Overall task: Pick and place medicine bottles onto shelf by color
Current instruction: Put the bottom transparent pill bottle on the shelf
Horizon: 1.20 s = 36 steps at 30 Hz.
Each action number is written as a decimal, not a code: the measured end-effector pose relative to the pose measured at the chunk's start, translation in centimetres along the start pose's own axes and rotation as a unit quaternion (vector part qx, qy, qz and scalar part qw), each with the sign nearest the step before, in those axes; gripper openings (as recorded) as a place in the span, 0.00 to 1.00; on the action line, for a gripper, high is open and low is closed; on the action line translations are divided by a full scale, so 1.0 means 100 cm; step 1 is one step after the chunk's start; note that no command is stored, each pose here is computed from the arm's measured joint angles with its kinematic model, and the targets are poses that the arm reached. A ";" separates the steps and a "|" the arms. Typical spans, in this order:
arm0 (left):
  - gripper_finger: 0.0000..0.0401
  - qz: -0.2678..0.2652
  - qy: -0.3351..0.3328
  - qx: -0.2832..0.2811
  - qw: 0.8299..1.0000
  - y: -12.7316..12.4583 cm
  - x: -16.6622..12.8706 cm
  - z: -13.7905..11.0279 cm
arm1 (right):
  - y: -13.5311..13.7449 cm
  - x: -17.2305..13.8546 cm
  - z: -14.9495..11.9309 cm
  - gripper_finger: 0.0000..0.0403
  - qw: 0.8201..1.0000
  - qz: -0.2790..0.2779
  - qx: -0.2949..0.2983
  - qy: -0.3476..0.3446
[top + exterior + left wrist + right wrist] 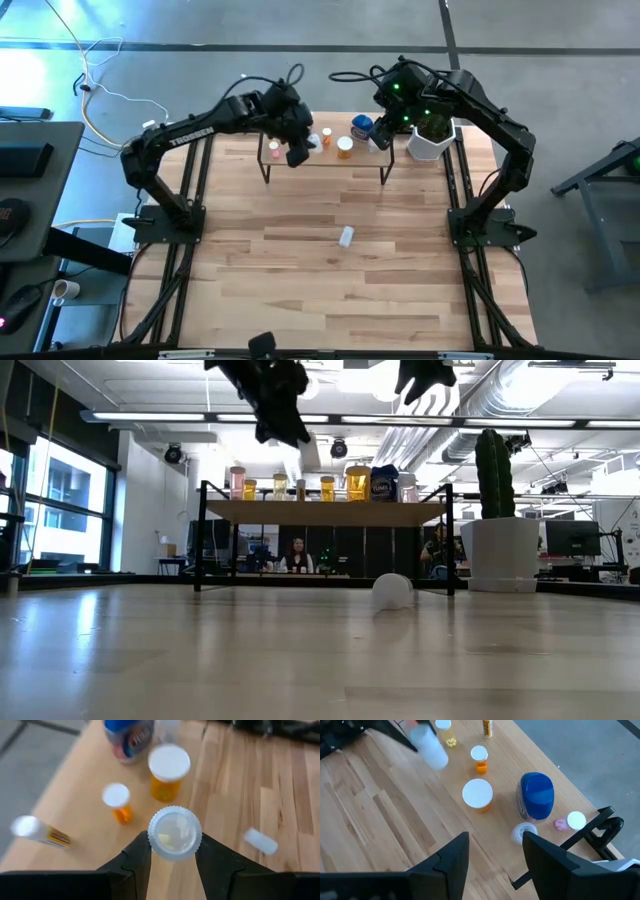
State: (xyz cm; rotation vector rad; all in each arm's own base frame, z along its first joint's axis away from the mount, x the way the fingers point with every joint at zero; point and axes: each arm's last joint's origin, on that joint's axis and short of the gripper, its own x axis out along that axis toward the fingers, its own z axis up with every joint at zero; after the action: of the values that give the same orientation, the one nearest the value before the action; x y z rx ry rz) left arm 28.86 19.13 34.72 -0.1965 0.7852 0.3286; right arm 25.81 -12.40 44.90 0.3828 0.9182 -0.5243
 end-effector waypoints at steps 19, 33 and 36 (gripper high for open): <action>0.30 0.054 0.085 0.025 0.995 -0.012 0.043 -0.010 | 0.000 0.000 0.000 0.44 1.000 0.000 -0.010 0.000; 0.35 0.059 0.092 0.025 0.994 -0.012 0.042 -0.011 | 0.000 0.000 0.000 0.44 1.000 0.000 -0.018 0.000; 0.38 0.059 0.092 0.026 0.994 -0.012 0.042 -0.011 | 0.000 0.000 0.000 0.44 1.000 0.000 -0.010 0.000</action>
State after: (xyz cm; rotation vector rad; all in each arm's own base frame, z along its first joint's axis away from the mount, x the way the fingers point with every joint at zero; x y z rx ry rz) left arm 31.35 18.62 30.94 -0.1324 0.9884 0.4046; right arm 25.82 -12.40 44.89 0.3659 0.9233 -0.5150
